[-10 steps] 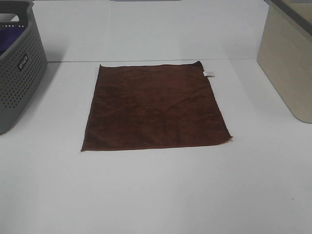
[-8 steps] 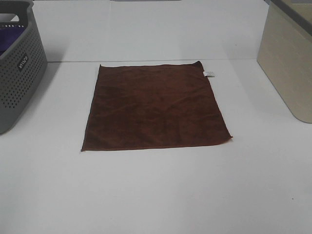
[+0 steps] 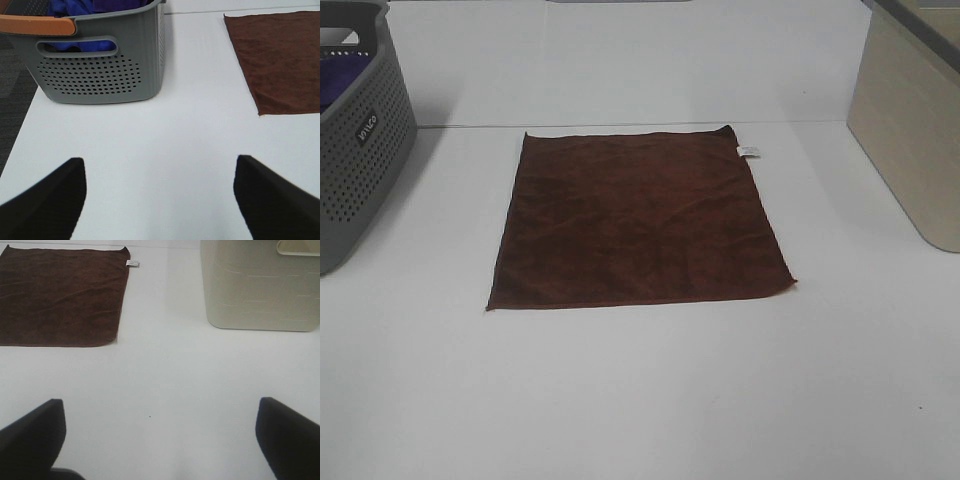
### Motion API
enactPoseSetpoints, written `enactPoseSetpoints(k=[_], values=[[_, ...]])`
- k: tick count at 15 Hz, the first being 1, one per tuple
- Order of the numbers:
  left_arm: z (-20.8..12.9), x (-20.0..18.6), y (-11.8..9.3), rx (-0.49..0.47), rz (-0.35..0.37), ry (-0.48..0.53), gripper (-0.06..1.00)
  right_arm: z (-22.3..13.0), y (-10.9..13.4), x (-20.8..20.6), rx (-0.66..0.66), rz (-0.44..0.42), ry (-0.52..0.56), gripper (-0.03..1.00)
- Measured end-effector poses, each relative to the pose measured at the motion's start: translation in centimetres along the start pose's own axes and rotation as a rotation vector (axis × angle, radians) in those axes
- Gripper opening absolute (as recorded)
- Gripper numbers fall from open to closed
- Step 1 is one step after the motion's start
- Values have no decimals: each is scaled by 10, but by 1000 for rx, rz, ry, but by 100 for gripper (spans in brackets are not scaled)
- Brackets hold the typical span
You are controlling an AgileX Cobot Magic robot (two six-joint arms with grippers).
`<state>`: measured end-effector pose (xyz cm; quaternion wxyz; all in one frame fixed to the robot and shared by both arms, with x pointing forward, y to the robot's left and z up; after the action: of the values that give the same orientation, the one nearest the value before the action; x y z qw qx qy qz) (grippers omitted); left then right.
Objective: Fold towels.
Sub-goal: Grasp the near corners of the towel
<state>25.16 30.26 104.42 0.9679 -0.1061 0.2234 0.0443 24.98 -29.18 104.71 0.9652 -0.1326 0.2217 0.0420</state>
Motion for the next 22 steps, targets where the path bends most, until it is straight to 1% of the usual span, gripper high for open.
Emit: enactPoseSetpoints(k=[22], values=[[0,0,0,0,0,0,75,0,0,0,0,0,0,99]])
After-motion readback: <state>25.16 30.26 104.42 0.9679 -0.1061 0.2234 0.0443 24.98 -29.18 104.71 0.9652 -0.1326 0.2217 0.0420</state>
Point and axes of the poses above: a point on each arm's last joint axis where the gripper is mounted, x pointing out along that axis toward the gripper, y along the wrist's bending axis when the last joint is at zero, z = x × y, the point moved 2 cm from there along x, pointing out along that axis toward the gripper, and after that the axes turned 13 degrees about -x, right-handed, at the moved point
